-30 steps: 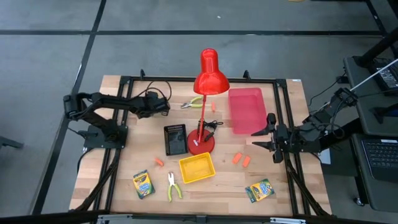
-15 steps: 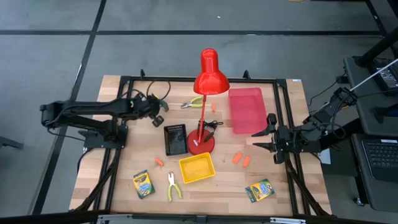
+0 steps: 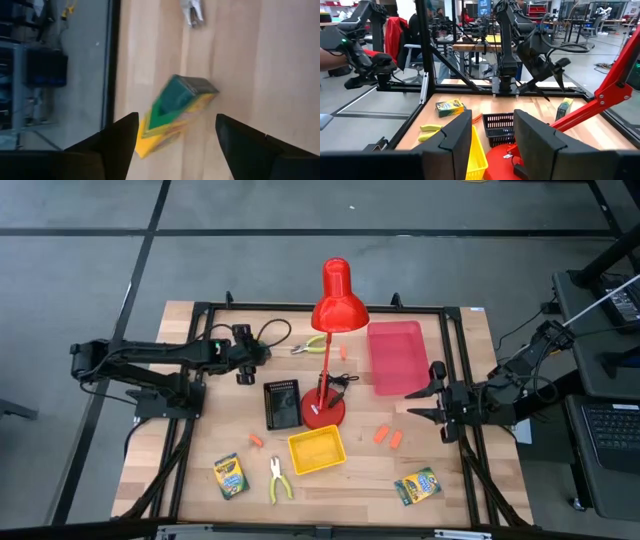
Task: Pick & Place School Supplies
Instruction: Put the crayon box into the pink bin
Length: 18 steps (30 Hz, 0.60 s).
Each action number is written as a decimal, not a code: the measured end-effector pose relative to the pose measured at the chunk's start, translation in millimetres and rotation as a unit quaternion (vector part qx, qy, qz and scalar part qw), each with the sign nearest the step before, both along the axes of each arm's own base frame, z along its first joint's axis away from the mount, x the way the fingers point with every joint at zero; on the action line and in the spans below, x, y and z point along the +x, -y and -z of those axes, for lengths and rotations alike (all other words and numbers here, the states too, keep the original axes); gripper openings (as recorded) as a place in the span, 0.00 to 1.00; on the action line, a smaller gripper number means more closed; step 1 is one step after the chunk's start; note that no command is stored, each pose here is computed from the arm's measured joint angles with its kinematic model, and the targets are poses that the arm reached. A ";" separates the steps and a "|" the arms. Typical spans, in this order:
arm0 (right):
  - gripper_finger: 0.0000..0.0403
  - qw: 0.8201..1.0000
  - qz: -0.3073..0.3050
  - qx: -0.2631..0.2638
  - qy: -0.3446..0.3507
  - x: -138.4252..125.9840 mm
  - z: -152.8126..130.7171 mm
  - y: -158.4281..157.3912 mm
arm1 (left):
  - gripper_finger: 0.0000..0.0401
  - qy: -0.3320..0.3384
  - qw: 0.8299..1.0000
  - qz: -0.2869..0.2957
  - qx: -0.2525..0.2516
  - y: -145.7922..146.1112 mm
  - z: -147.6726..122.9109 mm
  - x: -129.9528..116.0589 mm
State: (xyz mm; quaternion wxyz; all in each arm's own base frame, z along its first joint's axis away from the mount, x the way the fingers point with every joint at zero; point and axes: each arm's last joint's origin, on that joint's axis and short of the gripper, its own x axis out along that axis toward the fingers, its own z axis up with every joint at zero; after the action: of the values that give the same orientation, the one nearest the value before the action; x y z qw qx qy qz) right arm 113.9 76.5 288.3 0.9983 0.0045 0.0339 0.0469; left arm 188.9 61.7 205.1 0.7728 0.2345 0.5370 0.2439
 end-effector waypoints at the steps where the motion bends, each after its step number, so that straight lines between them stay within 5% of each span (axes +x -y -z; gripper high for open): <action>1: 0.37 1.000 0.002 0.000 0.000 0.0 0.0 0.2 | 0.66 -0.001 1.000 -0.003 0.007 -0.7 -1.7 1.2; 8: 0.37 1.000 0.011 0.002 0.002 0.1 -0.4 0.6 | 0.64 -0.030 0.999 0.012 -0.018 -16.9 -16.1 5.1; 18: 0.37 1.000 0.012 0.019 0.000 0.1 -0.4 0.6 | 0.60 -0.107 0.992 -0.061 -0.021 -45.4 -19.1 -14.6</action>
State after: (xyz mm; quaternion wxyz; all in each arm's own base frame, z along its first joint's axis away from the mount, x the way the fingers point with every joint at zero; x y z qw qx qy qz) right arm 114.0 75.9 288.6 0.9986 0.0239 0.0326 0.0354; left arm 174.2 107.1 224.3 0.6995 0.2090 0.6348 0.2530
